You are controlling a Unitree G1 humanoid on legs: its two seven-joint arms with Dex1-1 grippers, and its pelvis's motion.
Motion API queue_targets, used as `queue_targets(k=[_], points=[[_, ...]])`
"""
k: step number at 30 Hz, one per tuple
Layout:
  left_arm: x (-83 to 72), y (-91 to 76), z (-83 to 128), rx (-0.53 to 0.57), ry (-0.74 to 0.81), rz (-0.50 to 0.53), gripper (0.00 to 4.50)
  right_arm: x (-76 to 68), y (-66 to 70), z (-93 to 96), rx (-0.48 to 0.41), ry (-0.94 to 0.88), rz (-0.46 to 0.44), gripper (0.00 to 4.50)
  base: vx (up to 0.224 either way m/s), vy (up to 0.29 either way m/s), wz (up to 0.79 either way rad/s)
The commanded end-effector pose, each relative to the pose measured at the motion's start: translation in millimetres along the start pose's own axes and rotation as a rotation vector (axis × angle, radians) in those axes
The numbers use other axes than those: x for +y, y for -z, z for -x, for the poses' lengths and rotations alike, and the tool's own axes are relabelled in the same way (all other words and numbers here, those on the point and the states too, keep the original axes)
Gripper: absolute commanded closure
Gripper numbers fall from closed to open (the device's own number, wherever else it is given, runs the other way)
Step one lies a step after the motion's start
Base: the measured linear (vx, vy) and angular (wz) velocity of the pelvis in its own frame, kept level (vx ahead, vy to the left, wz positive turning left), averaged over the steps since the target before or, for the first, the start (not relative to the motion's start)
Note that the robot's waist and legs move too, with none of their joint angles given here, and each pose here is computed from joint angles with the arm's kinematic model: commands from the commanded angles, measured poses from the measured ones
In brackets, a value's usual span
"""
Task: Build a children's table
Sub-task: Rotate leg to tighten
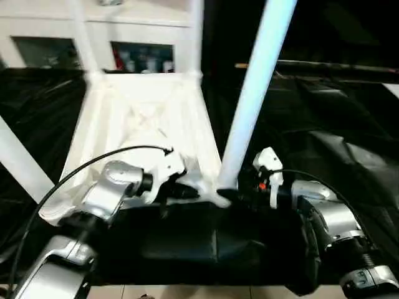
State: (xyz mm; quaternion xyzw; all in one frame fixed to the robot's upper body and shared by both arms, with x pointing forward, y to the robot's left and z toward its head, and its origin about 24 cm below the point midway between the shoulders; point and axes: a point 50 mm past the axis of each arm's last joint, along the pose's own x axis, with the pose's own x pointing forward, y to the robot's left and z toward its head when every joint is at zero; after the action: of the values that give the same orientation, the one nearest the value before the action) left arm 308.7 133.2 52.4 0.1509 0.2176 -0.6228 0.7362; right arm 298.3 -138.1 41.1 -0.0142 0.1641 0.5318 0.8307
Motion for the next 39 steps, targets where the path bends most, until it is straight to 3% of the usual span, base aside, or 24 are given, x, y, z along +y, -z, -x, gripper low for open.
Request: queue_targets(k=[1, 4, 16, 18, 22, 30, 34, 39], points=[[-7.3, -0.1, -4.5, -0.056, 0.062, 0.029, 4.50, 1.2, -3.4, 2.7, 0.002, -0.035, 0.019, 0.60, 0.000, 0.000, 0.00], [-7.5, 0.5, -4.0, -0.053, 0.057, 0.029, 4.50, 2.1, -1.8, 0.5, 0.013, -0.042, 0.033, 0.60, 0.000, 0.000, 0.00], [-8.8, -0.4, -2.9, -0.051, 0.053, 0.034, 4.50, 6.1, 2.4, -2.6, 0.020, -0.078, 0.018, 1.66, 0.000, 0.000, 0.00], [-9.0, -0.5, -3.5, -0.050, 0.052, 0.034, 4.50, 5.8, 2.6, -2.5, 0.015, -0.067, 0.016, 1.67, 0.000, 0.000, 0.00], [-0.2, -1.1, -17.8, -0.038, -0.075, 0.050, 4.50, -8.6, 13.3, -8.9, -0.018, 0.219, -0.031, 1.75, 0.000, 0.000, 0.00], [15.4, -17.0, -59.8, 0.000, -0.287, 0.085, 4.50, -13.0, 20.6, -37.0, -0.037, 0.585, -0.213, 1.76, 0.000, 0.000, 0.00], [15.7, -25.2, -78.2, 0.025, -0.335, 0.082, 4.50, -4.0, 16.7, -57.7, -0.035, 0.610, -0.188, 1.76, 0.000, 0.000, 0.00], [16.0, -26.6, -80.0, 0.016, -0.327, 0.077, 4.50, -1.6, 10.2, -62.0, -0.066, 0.600, -0.141, 1.76, 0.000, 0.000, 0.00]])
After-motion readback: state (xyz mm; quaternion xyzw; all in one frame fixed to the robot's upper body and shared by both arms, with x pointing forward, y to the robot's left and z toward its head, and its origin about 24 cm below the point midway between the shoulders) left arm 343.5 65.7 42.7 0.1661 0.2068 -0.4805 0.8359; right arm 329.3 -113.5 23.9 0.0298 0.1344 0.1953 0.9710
